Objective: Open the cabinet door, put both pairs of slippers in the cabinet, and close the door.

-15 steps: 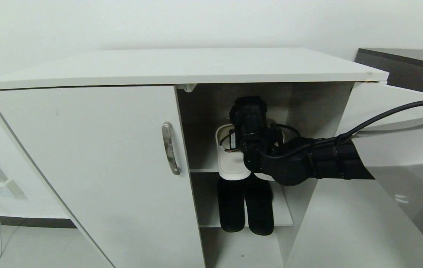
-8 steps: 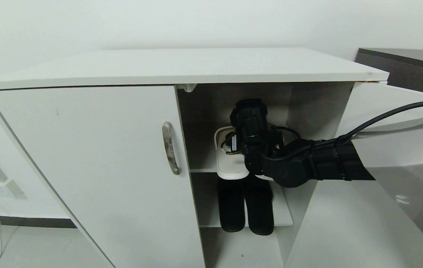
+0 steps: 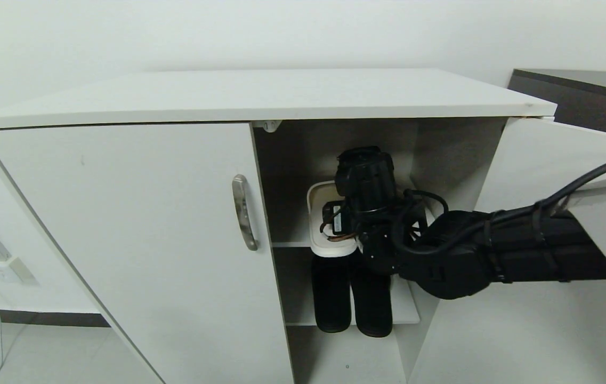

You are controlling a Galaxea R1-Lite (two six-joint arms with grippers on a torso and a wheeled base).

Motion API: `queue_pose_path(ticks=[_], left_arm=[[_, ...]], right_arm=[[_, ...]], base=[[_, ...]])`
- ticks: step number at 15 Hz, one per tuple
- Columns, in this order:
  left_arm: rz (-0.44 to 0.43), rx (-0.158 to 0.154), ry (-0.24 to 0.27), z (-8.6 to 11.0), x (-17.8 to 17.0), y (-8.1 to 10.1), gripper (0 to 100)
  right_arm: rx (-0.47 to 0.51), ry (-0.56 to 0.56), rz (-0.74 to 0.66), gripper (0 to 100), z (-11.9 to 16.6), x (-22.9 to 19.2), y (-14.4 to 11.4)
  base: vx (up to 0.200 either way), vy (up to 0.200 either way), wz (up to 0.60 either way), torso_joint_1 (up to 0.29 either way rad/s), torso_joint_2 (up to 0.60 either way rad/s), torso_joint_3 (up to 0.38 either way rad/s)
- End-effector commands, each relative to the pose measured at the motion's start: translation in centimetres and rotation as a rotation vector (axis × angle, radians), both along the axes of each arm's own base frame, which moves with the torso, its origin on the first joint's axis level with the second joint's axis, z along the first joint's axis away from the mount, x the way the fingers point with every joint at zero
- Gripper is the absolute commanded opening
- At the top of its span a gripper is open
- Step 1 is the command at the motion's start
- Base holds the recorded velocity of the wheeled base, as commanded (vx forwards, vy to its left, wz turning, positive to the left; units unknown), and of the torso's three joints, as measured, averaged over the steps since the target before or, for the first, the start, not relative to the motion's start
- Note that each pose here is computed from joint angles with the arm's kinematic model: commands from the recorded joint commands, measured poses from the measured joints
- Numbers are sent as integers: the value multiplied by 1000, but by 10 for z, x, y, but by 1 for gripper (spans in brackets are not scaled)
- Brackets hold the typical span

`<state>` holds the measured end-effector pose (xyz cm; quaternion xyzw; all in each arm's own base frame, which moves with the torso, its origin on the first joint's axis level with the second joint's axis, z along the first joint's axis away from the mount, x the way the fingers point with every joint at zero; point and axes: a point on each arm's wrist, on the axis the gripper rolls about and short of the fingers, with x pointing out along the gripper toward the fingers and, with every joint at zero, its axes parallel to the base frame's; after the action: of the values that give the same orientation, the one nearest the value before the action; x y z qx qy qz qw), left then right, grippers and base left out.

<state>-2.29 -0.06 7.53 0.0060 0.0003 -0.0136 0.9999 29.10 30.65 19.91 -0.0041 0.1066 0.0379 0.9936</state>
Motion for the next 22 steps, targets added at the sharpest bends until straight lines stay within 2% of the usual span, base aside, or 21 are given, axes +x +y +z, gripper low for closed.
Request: queue_pose_path(ticks=[1, 4, 7, 9, 11, 12, 17, 22], left_arm=[[1, 0, 1, 0, 0, 0, 0], [1, -1, -1, 0, 0, 0, 0], [1, 0, 1, 0, 0, 0, 0], [1, 0, 1, 0, 0, 0, 0], [0, 0, 1, 0, 0, 0, 0], [0, 0, 2, 0, 0, 0, 0], [0, 0, 1, 0, 0, 0, 0], [1, -1, 1, 0, 0, 0, 0]], right_arm=[[24, -22, 36, 100, 16, -30, -13], [37, -30, 94, 100, 18, -66, -30], [76, -29, 225, 100, 17, -91, -52], [90, -19, 309, 100, 8, -106, -69], [64, -29, 395, 100, -2, -115, -75], [56, -48, 415, 0, -4, -117, -74], [53, -48, 433, 0, -7, -119, -70], [43, -36, 454, 0, -11, -123, -68]], base=[[0, 0, 0, 0, 0, 0], [0, 0, 0, 0, 0, 0], [0, 0, 0, 0, 0, 0], [0, 0, 0, 0, 0, 0], [0, 0, 0, 0, 0, 0], [0, 0, 0, 0, 0, 0], [0, 0, 0, 0, 0, 0], [-200, 0, 0, 2, 3, -2]])
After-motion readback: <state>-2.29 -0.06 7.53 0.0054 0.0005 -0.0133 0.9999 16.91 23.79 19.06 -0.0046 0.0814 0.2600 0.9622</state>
